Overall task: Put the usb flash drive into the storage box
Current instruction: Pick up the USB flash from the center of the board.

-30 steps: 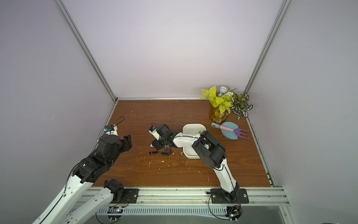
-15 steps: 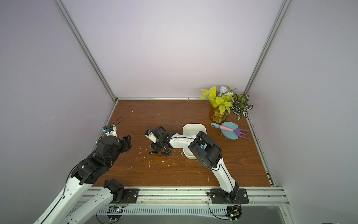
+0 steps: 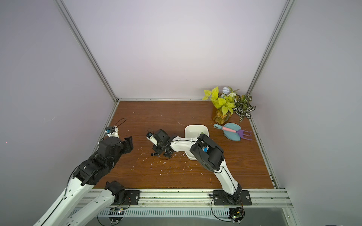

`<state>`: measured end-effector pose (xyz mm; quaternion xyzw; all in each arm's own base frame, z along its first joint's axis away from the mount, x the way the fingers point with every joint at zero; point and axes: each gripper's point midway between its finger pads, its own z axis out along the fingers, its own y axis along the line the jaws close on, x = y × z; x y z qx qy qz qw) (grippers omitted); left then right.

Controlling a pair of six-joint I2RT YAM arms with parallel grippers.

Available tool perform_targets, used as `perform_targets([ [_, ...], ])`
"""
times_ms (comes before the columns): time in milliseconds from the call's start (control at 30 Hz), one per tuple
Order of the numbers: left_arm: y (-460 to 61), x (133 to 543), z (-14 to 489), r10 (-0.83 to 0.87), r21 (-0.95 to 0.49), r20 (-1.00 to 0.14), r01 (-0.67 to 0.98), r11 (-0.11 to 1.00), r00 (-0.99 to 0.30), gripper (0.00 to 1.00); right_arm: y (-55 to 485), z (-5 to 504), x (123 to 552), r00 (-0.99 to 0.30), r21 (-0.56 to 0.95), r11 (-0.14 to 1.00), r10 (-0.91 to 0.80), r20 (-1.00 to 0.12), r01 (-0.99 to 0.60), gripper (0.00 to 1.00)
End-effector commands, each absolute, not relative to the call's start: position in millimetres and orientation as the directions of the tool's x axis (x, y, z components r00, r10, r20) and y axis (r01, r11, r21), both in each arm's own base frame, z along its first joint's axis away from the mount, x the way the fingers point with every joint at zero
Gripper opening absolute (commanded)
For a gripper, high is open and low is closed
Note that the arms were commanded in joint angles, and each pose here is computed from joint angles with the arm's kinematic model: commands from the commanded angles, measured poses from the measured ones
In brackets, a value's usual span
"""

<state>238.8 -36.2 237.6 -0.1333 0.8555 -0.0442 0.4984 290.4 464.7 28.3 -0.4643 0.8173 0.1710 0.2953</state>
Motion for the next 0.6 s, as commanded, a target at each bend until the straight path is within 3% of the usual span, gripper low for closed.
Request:
perform_targets([
  [0,-36.8,237.9,233.9,-0.256,-0.192,-0.841,-0.180,0.965,-0.477,0.67,440.7,8.5,271.4,-0.437,0.005,0.517,-0.716,-0.545,-0.856,0.15],
  [233,-38.2,238.4,232.6,-0.252,-0.188,-0.839,-0.177,0.966,-0.482,0.67,452.7,52.5,279.3,-0.431,0.025,0.546,-0.631,-0.645,-0.837,0.10],
  [567,-38.5,237.6,233.5,-0.254,-0.194,-0.841,-0.173,0.966,-0.478,0.67,446.4,170.3,290.9,-0.369,0.036,0.584,-0.463,-0.806,-0.811,0.07],
])
